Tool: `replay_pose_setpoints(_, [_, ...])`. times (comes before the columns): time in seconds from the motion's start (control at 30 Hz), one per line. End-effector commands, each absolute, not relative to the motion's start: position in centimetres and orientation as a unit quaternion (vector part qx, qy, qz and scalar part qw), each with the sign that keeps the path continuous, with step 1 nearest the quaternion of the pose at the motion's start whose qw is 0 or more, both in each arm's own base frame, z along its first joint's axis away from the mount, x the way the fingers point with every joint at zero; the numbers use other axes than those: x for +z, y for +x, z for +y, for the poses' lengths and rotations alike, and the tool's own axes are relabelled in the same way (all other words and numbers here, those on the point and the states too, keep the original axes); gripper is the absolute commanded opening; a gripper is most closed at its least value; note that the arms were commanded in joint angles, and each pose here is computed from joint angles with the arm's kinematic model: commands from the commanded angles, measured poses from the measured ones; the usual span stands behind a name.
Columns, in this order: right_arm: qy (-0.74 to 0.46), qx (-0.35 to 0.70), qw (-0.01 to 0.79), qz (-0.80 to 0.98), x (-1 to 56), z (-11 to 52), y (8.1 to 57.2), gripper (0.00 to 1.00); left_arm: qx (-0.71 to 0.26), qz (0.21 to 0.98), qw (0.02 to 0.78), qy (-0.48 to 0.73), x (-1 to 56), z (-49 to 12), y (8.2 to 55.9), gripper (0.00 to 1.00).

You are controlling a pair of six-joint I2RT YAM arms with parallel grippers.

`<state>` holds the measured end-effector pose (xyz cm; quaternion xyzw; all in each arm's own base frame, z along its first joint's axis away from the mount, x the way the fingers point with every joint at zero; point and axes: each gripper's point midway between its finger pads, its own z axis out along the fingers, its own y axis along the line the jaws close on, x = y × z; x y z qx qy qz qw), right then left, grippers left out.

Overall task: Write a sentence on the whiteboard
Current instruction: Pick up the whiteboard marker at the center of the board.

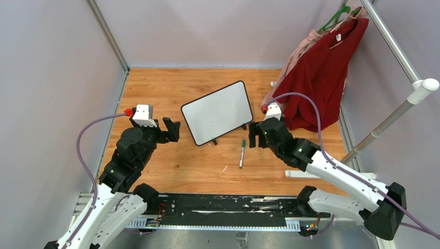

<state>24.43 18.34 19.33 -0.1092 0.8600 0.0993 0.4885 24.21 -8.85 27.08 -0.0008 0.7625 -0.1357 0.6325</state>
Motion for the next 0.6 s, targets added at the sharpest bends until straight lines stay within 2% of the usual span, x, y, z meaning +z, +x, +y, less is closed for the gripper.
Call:
replay_pose_setpoints(0.0, [-0.041, 0.104, 0.445, 0.889, 15.3, 18.1, 23.4, 0.82, -0.161, 0.74, 0.653, 0.011, 28.6, -9.5, 23.8, 1.0])
replay_pose_setpoints(0.33, [-0.013, 0.12, 0.378, 0.918, 10.4, 20.8, 23.3, 0.68, -0.165, 0.748, 0.643, 0.002, 28.2, -9.6, 23.9, 1.0])
replay_pose_setpoints(0.57, [-0.045, 0.106, 0.321, 0.94, 7.5, 22.7, 23.2, 0.6, -0.161, 0.75, 0.642, 0.002, 28.2, -9.5, 23.8, 1.0])
